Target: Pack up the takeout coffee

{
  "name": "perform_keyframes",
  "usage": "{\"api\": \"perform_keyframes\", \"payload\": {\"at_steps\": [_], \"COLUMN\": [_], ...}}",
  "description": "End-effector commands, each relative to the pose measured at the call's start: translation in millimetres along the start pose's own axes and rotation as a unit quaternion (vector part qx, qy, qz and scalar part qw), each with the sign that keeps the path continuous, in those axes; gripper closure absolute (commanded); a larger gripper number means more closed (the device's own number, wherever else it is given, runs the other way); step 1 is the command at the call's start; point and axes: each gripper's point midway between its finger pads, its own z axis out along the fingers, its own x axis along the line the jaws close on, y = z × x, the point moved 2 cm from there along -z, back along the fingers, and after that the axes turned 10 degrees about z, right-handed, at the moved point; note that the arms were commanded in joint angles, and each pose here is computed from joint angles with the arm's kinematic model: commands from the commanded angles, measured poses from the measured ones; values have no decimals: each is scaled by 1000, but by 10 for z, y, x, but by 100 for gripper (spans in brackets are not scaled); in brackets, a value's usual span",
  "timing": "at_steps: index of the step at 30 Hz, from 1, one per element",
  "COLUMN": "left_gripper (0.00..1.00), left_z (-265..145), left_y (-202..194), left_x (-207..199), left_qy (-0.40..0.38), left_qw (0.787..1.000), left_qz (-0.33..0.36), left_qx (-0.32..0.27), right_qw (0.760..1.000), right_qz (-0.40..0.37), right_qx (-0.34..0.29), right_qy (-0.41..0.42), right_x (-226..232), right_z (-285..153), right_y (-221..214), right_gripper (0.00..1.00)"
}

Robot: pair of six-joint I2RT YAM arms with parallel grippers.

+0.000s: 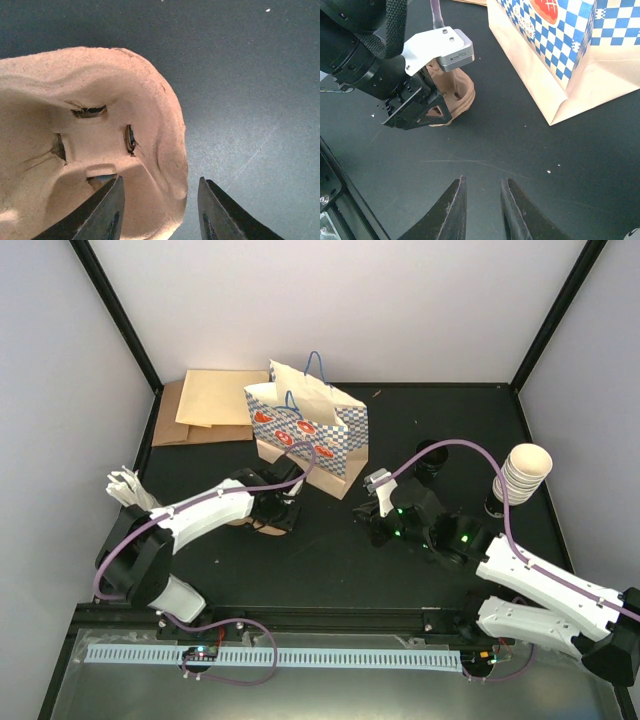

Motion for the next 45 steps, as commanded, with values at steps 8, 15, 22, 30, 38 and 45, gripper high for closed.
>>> {"api": "perform_keyframes", "payload": {"at_steps": [8, 15, 22, 30, 38, 45], "left_gripper": [71, 91, 98, 98, 98, 98], "left_z": [14, -83, -219, -439, -667, -726], "left_y": [9, 33, 70, 92, 142, 119], "left_x": [-15, -16, 10, 71, -14, -77], "left_qy": [4, 5, 12, 30, -2, -33], "left_qw": [1000, 1000, 1000, 999, 999, 997], "left_qz": [5, 4, 3, 1, 7, 4], "left_qx": [15, 7, -7, -21, -48, -62], "right_qw": [1000, 1000, 1000, 1000, 999, 988], "right_qz": [5, 5, 7, 6, 24, 99], "right_qx": [-12, -12, -10, -6, 13, 29], "right_qy": [10, 9, 10, 11, 31, 111], "right_x": [42, 38, 35, 40, 108, 370], "right_z": [-14, -19, -10, 7, 172, 484], "right_y": [36, 34, 20, 7, -61, -108], "right_gripper": [79, 79, 79, 79, 79, 79]}}
